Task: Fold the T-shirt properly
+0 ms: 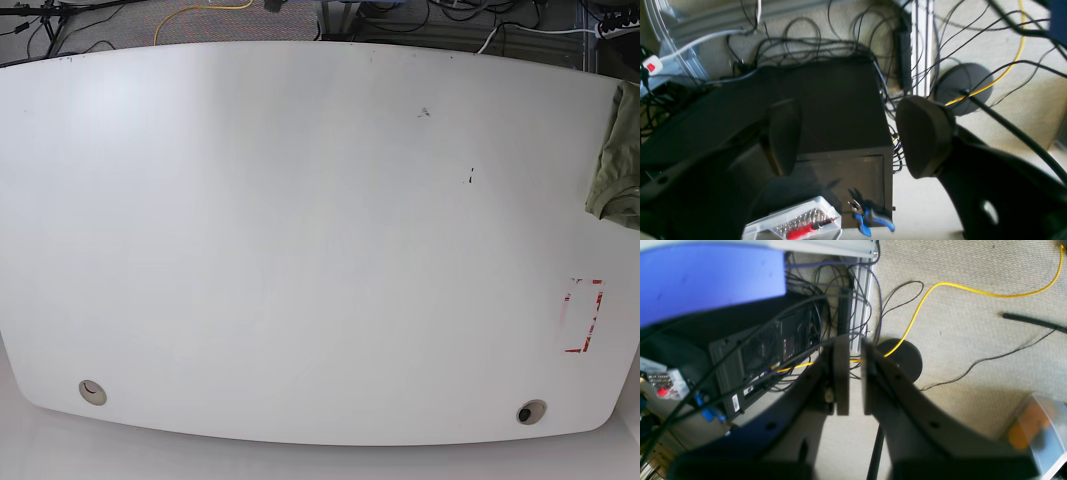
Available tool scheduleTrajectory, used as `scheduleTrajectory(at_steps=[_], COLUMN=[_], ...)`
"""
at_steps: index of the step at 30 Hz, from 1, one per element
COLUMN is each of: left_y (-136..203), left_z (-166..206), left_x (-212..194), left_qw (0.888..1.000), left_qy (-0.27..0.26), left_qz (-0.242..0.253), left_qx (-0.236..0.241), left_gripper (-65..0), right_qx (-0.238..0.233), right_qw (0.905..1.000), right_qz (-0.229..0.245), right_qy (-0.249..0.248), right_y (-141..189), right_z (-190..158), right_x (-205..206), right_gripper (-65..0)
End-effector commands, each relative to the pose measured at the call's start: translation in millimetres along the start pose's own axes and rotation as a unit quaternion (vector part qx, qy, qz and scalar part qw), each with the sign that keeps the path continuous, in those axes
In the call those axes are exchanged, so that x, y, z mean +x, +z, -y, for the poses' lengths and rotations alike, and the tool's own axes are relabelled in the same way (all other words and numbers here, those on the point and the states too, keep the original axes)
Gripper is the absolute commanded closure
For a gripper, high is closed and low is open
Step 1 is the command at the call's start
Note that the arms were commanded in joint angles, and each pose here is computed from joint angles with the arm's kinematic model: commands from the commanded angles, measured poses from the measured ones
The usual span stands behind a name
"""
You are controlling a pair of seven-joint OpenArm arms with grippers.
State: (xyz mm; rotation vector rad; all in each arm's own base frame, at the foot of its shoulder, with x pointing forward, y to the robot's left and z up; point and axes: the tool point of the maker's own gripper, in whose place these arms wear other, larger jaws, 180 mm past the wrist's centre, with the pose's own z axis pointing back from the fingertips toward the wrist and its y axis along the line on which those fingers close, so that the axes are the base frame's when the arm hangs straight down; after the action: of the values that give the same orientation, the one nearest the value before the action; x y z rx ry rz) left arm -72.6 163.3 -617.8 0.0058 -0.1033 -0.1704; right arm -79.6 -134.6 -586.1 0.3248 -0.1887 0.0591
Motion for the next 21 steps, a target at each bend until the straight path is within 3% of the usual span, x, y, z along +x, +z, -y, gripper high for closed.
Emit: scheduleTrajectory(at_steps=[1,21], left_y=[-3,-38], left_z=[-2,-8], left_x=[-5,10], left_qw=[1.0,0.998], left_qy=[0.001,0.02], left_qz=[-0.007,-0.067], left_qx=[0.002,-0.004], left_gripper=[-43.9,-43.9], right_qx=[-0.004,-0.029], right_qw=[0.9999,0.9984], right_qz=[-0.007,-0.048], right_qy=[0.008,0.001], right_y=[-1,-37], right_z=[3,16], right_x=[-4,2], right_gripper=[-5.1,-5.4])
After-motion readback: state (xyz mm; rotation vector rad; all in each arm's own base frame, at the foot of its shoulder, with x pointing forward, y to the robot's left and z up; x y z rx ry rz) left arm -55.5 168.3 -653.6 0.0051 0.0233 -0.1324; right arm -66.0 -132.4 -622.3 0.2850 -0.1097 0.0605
